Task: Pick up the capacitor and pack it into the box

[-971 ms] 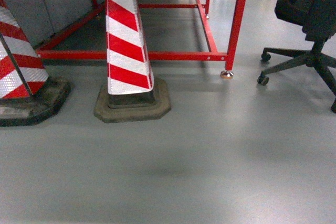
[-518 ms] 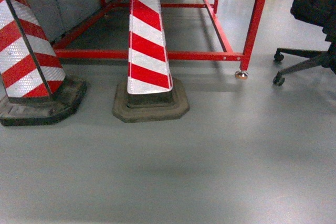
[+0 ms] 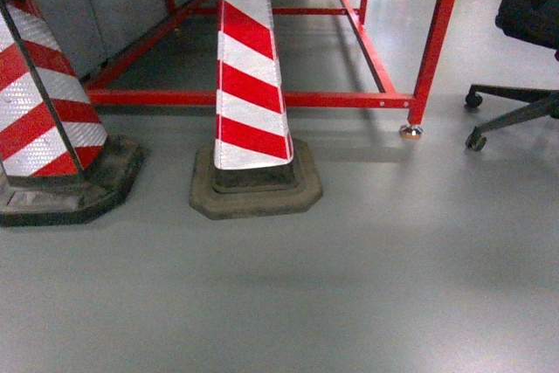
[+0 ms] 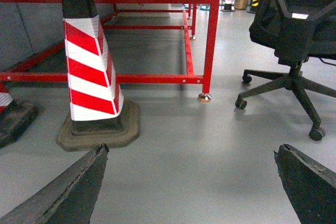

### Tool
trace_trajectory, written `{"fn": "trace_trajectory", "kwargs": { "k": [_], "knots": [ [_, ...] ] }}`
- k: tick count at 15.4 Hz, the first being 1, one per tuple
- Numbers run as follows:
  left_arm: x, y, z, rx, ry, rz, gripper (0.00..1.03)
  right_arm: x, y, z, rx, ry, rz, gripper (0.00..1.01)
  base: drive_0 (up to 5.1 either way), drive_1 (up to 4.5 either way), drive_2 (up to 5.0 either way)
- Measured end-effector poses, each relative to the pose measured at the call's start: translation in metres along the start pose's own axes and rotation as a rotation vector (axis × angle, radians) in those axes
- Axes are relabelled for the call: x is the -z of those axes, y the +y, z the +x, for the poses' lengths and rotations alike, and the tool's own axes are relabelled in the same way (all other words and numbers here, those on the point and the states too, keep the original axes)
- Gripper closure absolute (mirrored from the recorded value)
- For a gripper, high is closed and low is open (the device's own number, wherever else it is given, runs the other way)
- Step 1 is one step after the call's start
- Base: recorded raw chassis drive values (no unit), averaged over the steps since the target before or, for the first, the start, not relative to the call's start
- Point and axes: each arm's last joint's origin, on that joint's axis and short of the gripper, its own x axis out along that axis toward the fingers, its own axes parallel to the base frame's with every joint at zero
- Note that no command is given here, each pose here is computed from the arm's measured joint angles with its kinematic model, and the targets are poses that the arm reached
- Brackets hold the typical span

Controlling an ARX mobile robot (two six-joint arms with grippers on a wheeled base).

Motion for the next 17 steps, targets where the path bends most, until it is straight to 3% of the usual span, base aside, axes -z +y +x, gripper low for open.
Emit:
{"fn": "trace_trajectory", "kwargs": {
  "k": [17],
  "knots": [
    [0.0000, 0.0000, 0.0000, 0.000, 0.000, 0.000, 0.60, 0.0000, 0.0000, 0.0000, 0.000, 0.000, 0.000, 0.03, 0.0, 3.81, -3.8]
  ]
}}
